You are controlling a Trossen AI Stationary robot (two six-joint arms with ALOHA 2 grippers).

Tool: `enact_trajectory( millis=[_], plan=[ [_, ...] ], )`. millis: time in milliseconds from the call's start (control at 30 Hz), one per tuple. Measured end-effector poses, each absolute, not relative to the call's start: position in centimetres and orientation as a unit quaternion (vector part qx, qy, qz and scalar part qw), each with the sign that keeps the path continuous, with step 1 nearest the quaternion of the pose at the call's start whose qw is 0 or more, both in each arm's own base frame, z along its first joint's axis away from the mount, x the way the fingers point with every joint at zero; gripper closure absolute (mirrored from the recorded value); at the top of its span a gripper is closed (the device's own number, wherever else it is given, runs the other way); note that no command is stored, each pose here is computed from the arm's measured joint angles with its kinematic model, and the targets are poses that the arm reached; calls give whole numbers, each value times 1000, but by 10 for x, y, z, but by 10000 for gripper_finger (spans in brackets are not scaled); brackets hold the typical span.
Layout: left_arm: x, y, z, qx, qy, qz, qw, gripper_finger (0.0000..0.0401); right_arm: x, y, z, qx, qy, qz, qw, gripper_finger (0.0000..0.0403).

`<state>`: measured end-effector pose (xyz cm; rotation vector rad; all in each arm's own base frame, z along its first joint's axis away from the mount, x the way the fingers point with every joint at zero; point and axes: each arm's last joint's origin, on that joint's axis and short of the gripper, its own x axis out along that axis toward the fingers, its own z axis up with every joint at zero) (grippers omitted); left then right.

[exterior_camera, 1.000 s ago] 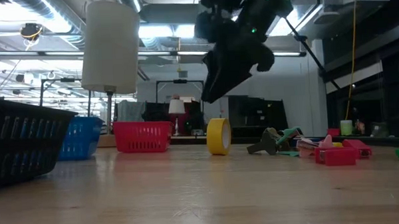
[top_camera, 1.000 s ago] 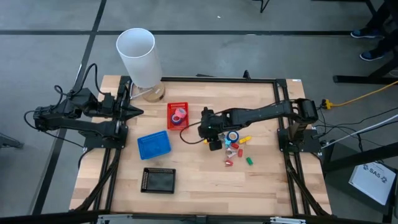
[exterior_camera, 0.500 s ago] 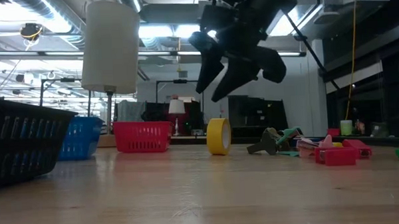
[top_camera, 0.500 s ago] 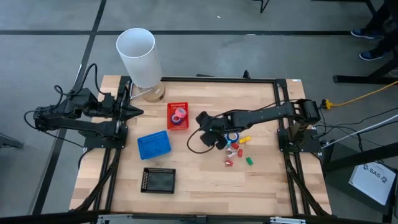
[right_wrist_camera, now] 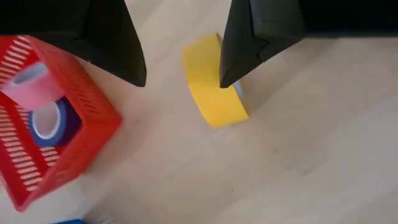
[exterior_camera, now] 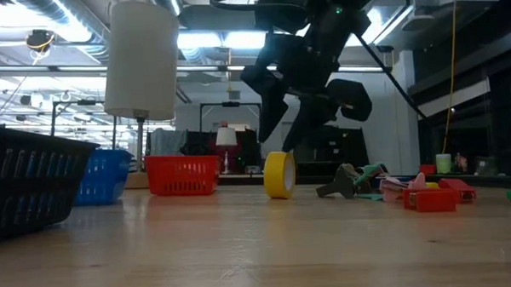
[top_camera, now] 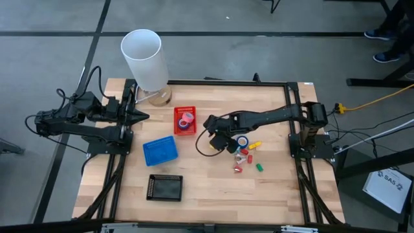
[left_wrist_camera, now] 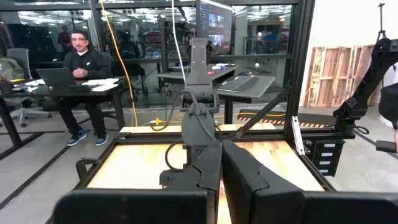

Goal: Pick and place Stapler, Stapler remover, tape
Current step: Put the yellow tape into the red basket

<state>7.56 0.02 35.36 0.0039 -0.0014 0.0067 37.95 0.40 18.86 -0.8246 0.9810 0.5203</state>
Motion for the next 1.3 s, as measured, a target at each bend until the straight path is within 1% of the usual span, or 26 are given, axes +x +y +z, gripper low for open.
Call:
enact_trajectory(
  millis=[300, 600, 800, 1033, 1300],
  plan=[
    [76, 0, 354, 2, -1, 3, 1000, 393, 377, 6, 183, -354, 453, 280, 769, 198],
    [76, 0, 354, 2, -1, 3, 1000, 389, 385, 5, 159, -337, 464, 290, 766, 199],
    [76, 0, 354, 2, -1, 3, 1000, 393, 392, 5, 153, -318, 459, 273, 783, 218],
    [76, 0, 354, 2, -1, 3, 1000, 388, 394, -5, 146, -254, 481, 231, 807, 248],
    [76, 0, 354, 2, -1, 3, 1000, 393, 404, -6, 147, -253, 444, 207, 835, 264]
  ],
)
